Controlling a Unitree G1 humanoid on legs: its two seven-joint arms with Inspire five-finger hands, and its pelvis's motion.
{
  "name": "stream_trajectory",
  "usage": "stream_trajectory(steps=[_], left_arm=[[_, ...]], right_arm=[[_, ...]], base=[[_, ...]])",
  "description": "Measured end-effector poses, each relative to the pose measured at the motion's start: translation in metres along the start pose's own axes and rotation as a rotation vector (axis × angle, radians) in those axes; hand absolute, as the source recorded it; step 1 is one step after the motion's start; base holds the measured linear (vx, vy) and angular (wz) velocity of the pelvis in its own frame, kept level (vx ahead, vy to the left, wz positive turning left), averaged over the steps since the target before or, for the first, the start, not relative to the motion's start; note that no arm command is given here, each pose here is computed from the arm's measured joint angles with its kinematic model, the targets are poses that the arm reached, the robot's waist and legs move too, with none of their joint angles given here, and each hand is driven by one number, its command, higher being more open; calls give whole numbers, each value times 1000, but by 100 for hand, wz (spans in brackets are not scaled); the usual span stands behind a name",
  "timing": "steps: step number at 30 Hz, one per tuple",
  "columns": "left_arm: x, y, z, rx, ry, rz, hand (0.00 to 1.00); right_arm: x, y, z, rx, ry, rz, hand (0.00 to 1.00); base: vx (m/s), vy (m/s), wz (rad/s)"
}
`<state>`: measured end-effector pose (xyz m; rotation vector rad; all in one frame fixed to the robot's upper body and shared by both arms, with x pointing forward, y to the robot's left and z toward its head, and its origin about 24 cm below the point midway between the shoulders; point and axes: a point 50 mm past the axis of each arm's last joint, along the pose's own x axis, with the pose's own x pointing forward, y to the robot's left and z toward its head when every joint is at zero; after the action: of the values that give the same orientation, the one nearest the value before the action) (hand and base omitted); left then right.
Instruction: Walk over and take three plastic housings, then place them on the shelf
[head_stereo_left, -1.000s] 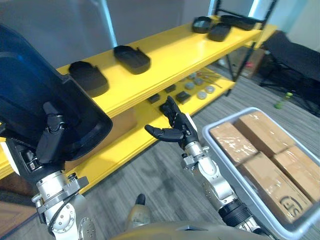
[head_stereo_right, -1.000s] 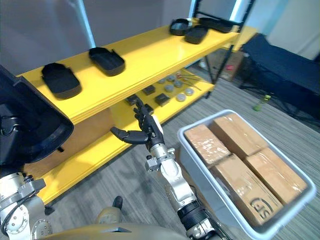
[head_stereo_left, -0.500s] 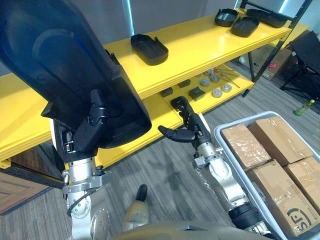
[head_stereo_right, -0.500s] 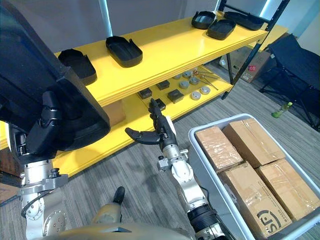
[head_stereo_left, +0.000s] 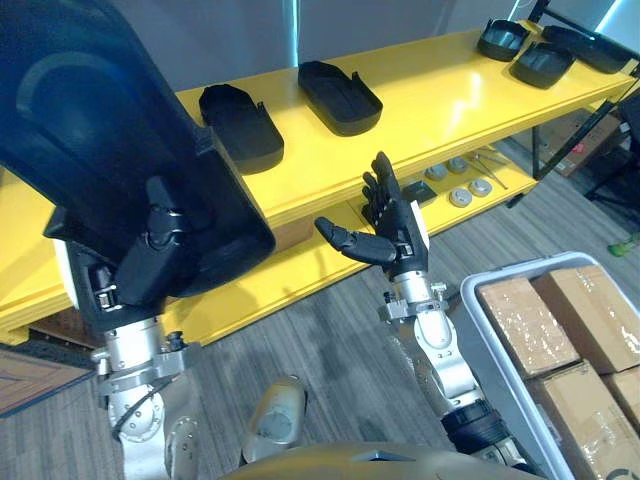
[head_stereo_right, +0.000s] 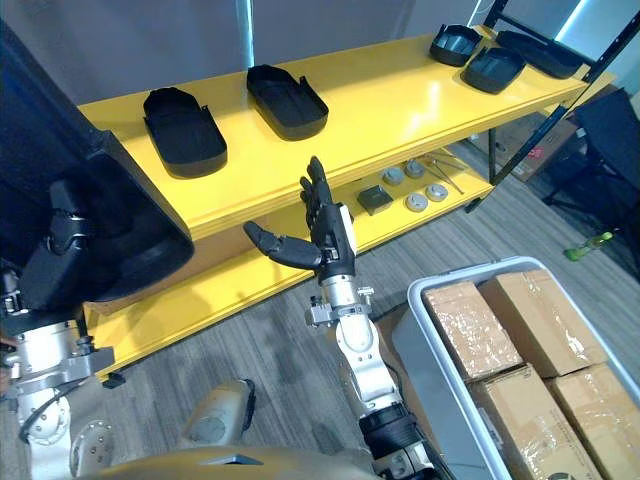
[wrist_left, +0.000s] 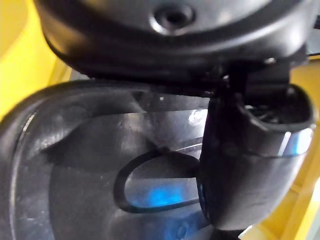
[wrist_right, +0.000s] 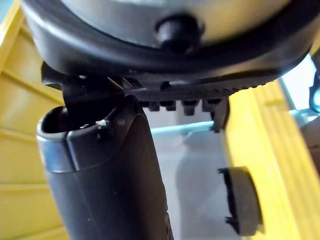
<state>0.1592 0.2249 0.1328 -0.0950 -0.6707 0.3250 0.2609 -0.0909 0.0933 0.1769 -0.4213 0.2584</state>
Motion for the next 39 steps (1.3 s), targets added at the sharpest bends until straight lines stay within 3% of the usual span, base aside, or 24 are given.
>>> stream_trajectory(steps=[4,9,17,28,36,39], left_arm=[[21,-9,3,-44,-98,9,0],[26,-14,-6,-73,-91,-5,0],[14,-16,-12,-82,-36,-29,0],[5,-27,-21,-72,51,-79,0],[1,-27,-26,-33,77,-81,0],[1,-23,-26,-21,89,-133,0]], right_arm=[[30,-10,43,-59,-223,28,100],[29,-32,88,-119,-430,-24,100],[19,-60,91,-134,-410,-50,100],[-25,-74,60,-24,-204,-129,100],[-25,-78,66,12,-244,-80,100],[-29,-71,51,175,-253,-176,100]], base=[[247,40,74],[264,-180,134],[155,-139,33],[-1,54,43],[-34,450,10],[-65,495,-9]])
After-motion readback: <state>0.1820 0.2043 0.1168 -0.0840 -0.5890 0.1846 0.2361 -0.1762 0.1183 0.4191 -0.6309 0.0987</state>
